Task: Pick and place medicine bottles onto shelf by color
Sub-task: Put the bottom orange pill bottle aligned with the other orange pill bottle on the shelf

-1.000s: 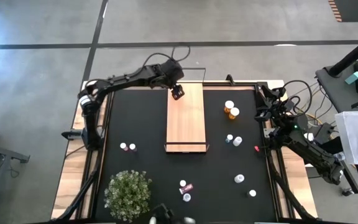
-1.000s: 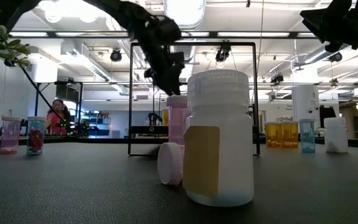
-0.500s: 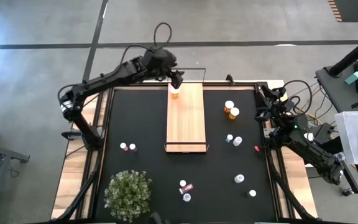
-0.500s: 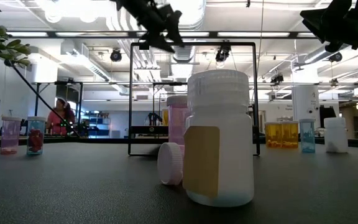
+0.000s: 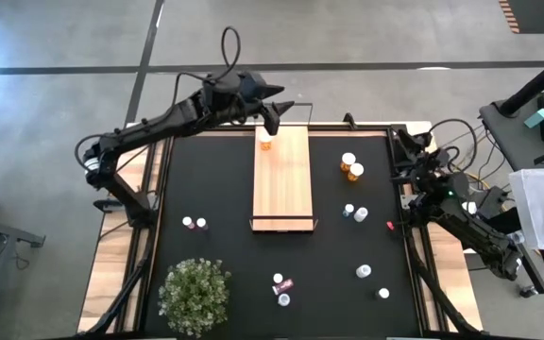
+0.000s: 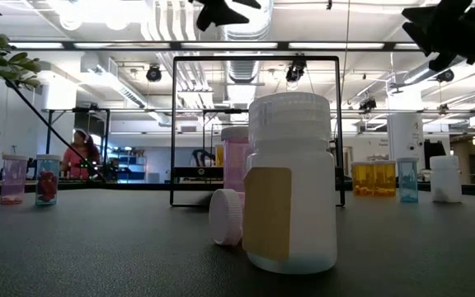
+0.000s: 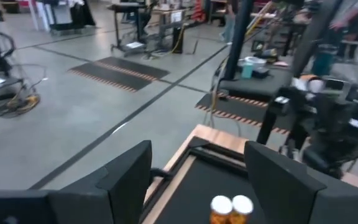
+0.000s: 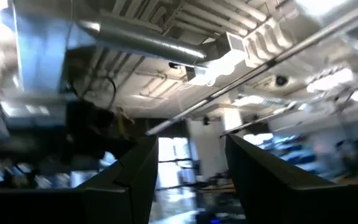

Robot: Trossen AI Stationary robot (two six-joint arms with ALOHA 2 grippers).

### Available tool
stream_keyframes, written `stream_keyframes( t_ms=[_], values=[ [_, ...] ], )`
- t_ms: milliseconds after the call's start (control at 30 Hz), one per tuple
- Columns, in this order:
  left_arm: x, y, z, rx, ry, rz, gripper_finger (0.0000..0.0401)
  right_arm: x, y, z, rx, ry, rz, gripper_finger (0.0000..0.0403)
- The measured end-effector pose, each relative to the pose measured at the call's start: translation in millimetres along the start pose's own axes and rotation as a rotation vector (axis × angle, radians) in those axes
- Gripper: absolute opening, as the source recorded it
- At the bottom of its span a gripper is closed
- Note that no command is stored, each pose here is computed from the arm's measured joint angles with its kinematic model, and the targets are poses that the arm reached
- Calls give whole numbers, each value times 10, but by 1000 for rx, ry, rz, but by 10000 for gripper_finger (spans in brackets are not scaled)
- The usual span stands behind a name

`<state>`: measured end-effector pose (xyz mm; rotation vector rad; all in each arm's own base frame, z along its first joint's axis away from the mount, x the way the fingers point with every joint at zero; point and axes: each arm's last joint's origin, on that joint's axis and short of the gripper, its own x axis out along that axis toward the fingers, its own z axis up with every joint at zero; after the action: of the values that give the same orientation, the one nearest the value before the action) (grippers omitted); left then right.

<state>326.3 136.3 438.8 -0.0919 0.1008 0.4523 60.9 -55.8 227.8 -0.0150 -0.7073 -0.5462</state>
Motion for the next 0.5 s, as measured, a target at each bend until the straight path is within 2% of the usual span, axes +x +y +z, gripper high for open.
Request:
stream_keyframes(
  t_ms=[100, 167, 367, 500],
  values=[
    [-8, -92, 20, -9, -25, -28, 240, 0, 1, 8, 235, -10, 0, 178],
    [-13, -147, 24, -33, -32, -45, 240, 0, 5, 25, 328, -27, 5, 178],
    [-21, -218, 24, -49, -35, -69, 240, 0, 10, 53, 340, -57, 7, 178],
    [-21, -218, 27, -48, -38, -68, 240, 18, 13, 93, 473, -77, -8, 178]
  ],
)
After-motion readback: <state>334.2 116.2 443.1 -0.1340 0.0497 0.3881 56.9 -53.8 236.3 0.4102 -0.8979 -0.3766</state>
